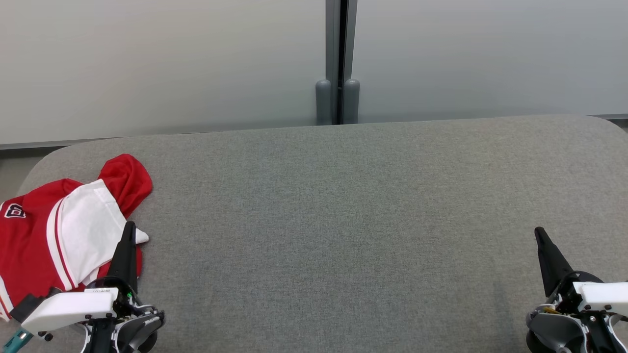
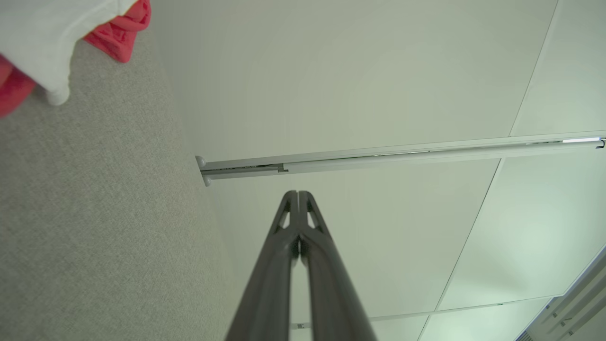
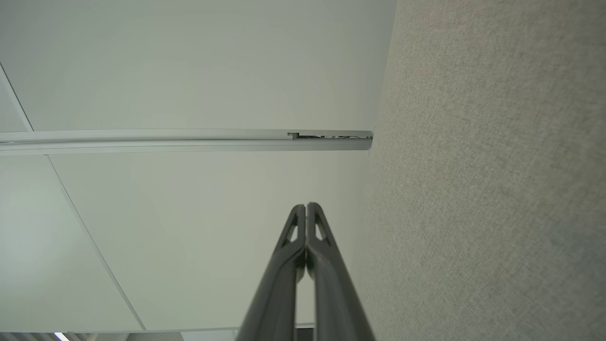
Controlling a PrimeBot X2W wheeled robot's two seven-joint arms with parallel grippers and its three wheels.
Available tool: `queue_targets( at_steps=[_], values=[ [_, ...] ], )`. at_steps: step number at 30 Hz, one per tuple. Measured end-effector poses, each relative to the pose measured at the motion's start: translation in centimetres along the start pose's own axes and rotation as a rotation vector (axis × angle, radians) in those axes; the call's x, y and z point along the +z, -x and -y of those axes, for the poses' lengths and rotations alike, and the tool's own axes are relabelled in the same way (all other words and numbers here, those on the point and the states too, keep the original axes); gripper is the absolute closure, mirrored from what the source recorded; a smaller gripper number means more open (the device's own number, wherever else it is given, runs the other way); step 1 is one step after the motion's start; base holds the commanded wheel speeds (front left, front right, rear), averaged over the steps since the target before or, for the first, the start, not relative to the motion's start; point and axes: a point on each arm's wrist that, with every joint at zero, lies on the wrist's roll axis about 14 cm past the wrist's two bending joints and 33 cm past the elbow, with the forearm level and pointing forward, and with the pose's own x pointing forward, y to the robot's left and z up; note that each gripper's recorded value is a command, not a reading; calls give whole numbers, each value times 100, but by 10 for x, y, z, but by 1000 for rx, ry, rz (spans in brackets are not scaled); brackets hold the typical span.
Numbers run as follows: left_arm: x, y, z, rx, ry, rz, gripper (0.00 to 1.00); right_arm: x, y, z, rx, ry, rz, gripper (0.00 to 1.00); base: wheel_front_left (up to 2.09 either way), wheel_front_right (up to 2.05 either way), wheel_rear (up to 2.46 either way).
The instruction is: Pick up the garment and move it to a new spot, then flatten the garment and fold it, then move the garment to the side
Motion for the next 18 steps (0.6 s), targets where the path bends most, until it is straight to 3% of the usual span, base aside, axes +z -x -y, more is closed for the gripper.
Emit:
queue_targets(
  at_steps=[8, 9, 14, 18],
  values=[
    [0, 0, 0, 0, 0, 0, 100, 0, 0, 0, 0, 0, 0, 100, 0, 0, 0],
    [0, 0, -1, 2, 1, 0, 0, 0, 0, 1, -2, -1, 0, 0, 0, 0, 0],
    [-3, 13, -27, 78, 17, 4, 0, -5, 11, 24, -71, -18, 0, 0, 0, 0, 0],
    [-4, 13, -24, 70, 5, 15, 0, -9, 10, 20, -57, -5, -3, 0, 0, 0, 0]
  ],
)
